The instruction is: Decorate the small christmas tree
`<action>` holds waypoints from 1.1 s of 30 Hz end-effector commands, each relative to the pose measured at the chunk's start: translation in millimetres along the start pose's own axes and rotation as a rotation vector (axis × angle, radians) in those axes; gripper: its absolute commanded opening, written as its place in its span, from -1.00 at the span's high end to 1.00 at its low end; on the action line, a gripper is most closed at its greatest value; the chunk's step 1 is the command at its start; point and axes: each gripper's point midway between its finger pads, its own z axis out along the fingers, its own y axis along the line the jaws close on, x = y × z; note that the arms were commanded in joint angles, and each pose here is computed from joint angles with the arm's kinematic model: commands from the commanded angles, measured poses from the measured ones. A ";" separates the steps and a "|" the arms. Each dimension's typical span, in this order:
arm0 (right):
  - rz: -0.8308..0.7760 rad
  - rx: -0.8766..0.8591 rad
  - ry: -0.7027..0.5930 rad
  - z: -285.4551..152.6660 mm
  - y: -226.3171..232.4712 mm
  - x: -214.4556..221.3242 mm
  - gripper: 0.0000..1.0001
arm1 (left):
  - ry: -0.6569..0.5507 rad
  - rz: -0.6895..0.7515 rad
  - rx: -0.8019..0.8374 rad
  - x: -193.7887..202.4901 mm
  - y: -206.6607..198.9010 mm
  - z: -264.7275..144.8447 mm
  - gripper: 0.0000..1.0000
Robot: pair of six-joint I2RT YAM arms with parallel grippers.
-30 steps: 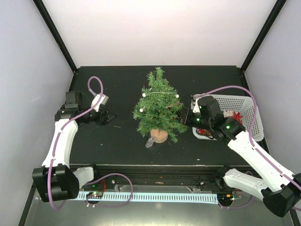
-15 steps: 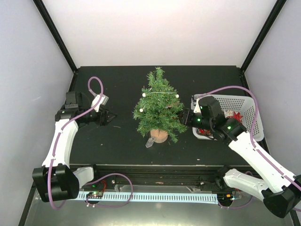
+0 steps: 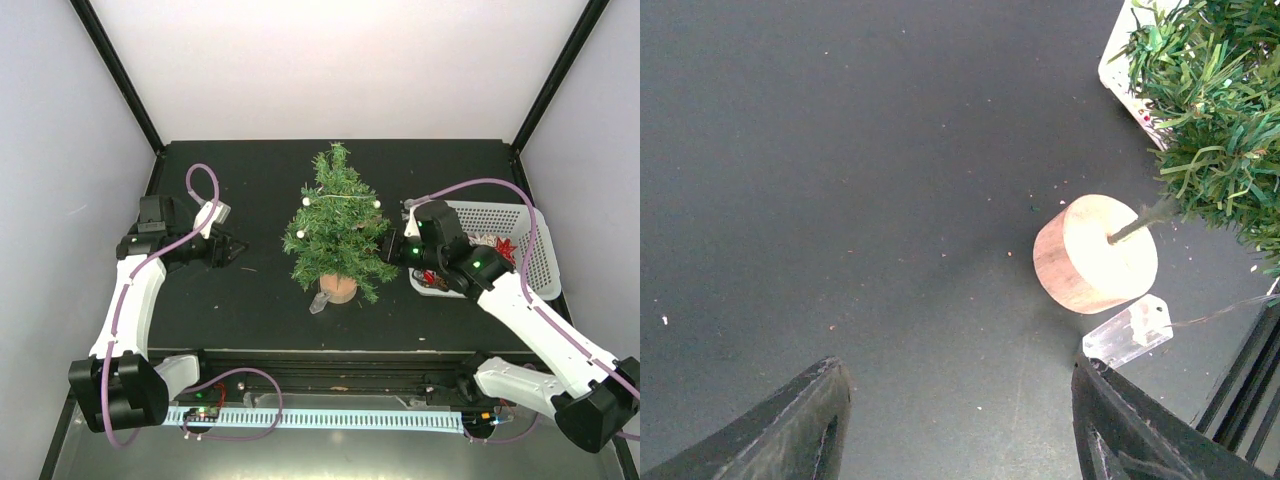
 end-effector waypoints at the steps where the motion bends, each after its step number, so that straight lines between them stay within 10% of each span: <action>1: -0.012 -0.056 -0.013 -0.8 16.1 -6.8 0.55 | -0.023 0.021 0.002 -5.4 -3.8 -2.6 -0.23; 33: -0.026 -0.026 -0.073 -32.3 13.9 -12.5 0.46 | -0.025 0.025 0.007 -3.8 -4.6 -1.4 -0.23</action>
